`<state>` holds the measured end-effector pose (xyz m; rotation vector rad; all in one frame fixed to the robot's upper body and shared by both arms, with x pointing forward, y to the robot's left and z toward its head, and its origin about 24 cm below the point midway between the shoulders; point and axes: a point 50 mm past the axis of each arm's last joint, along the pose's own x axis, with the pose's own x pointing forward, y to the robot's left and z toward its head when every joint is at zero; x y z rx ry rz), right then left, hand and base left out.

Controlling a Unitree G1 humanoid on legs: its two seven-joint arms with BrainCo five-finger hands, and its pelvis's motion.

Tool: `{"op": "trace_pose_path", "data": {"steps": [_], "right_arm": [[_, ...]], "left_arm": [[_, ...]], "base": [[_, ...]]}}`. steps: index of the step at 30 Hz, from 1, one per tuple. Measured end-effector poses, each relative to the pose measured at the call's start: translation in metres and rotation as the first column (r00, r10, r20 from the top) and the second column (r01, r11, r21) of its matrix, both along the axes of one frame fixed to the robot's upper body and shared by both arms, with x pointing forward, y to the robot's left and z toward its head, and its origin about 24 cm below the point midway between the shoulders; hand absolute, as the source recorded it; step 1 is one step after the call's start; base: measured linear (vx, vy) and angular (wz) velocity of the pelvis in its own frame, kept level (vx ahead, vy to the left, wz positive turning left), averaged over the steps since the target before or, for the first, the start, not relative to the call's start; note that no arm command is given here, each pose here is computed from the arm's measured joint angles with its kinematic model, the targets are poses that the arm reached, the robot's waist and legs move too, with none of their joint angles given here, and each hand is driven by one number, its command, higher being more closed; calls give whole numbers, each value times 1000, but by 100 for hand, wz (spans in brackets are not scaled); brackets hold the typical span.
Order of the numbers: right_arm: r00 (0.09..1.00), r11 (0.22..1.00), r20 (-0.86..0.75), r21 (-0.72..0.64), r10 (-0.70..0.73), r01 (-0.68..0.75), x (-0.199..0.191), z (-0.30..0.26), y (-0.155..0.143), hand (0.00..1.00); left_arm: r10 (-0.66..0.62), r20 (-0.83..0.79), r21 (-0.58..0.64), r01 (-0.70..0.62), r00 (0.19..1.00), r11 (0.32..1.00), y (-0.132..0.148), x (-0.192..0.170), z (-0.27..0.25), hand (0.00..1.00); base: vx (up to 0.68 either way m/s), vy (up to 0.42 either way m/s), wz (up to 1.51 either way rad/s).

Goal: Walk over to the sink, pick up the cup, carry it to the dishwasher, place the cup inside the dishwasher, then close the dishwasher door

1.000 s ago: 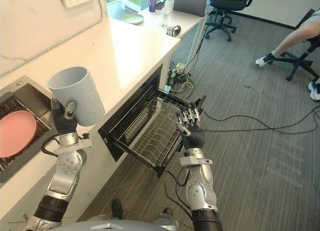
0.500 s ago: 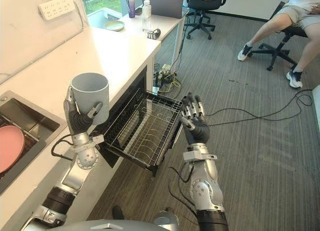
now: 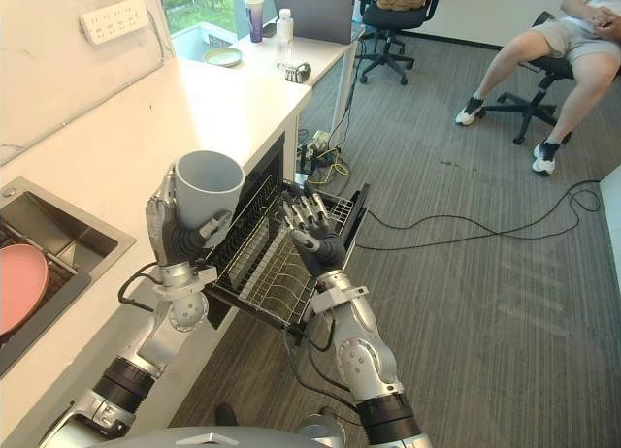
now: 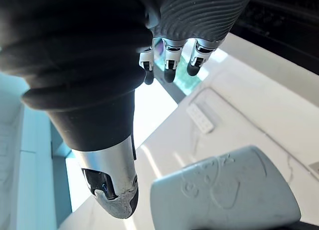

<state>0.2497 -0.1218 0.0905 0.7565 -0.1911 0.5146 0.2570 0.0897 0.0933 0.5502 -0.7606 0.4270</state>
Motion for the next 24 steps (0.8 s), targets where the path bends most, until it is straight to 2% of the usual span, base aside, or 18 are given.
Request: {"op": "trace_pose_path", "data": {"steps": [6,13,24], "right_arm": [[994,994,21,-13,105,-105,3,8,24,0],[988,988,21,-27,155,-155,5,14,42,0],[988,985,-26,-76,155,-157,5,12,53,0]], "left_arm": [[-49,-52,69,52,997,996,-11,-2,-13,100],[-32,-42,114,37,999,993,-9,-2,-18,100],[44,-7,177,-42,999,983,-3,-3,-26,100]], "base": [[0,0,0],[0,0,0],[0,0,0]]}}
